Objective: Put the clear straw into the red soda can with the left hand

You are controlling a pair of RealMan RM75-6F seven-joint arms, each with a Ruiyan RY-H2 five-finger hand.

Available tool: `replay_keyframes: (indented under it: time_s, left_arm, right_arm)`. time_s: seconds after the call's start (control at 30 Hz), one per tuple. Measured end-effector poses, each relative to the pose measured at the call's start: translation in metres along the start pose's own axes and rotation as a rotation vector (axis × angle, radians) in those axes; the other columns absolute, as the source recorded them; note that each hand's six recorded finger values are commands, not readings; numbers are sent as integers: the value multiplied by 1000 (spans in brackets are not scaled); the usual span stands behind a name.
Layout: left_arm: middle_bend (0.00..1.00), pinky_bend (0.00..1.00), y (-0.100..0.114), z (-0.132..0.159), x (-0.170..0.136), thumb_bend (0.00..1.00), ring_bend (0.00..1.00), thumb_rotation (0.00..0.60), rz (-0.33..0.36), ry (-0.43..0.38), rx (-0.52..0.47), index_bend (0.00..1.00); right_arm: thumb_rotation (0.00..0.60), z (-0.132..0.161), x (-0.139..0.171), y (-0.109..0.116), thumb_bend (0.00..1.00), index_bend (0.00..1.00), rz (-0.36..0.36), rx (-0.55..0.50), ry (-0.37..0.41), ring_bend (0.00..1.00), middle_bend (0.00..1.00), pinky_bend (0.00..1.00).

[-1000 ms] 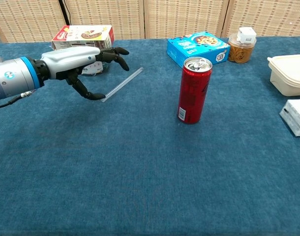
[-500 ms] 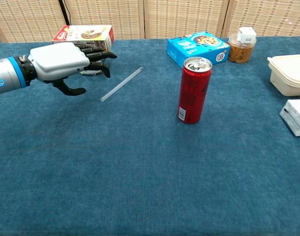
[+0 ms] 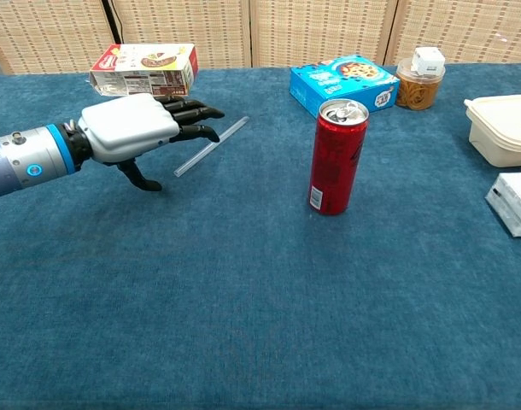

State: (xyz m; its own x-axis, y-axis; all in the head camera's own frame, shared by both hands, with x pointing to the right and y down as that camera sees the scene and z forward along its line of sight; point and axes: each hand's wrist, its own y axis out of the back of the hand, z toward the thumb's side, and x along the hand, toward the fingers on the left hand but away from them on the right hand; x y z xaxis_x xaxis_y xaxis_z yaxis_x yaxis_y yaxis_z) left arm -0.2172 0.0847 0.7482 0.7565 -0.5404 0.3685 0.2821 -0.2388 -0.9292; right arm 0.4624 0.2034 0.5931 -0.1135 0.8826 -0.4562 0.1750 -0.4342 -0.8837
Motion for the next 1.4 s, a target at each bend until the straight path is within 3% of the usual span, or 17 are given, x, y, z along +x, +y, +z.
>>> replay_keyframes:
  time_s: [0.3,0.57,0.97,1.4]
  left_arm:
    - [0,121,1,-1,5,276,0,600,-5,-8,36,302]
    - [0,121,-1,-12,5,279,0,600,-28,26,50,316]
    - [0,121,-5,-5,19,280,0,600,-60,30,68,331]
    - [0,121,-1,2,29,318,0,600,-41,38,37,425]
  right_arm:
    - [600,-2,0,2,0,98,-4,-6,-5,0,0,0]
    - [600,-2,0,1,0,98,3,-5,-5,0,0,0]
    - [600,-3,-1,0,0,98,1,-3,-12,0,0,0]
    - [600,-4,-1,1,0,98,1,-6,-14,0,0,0]
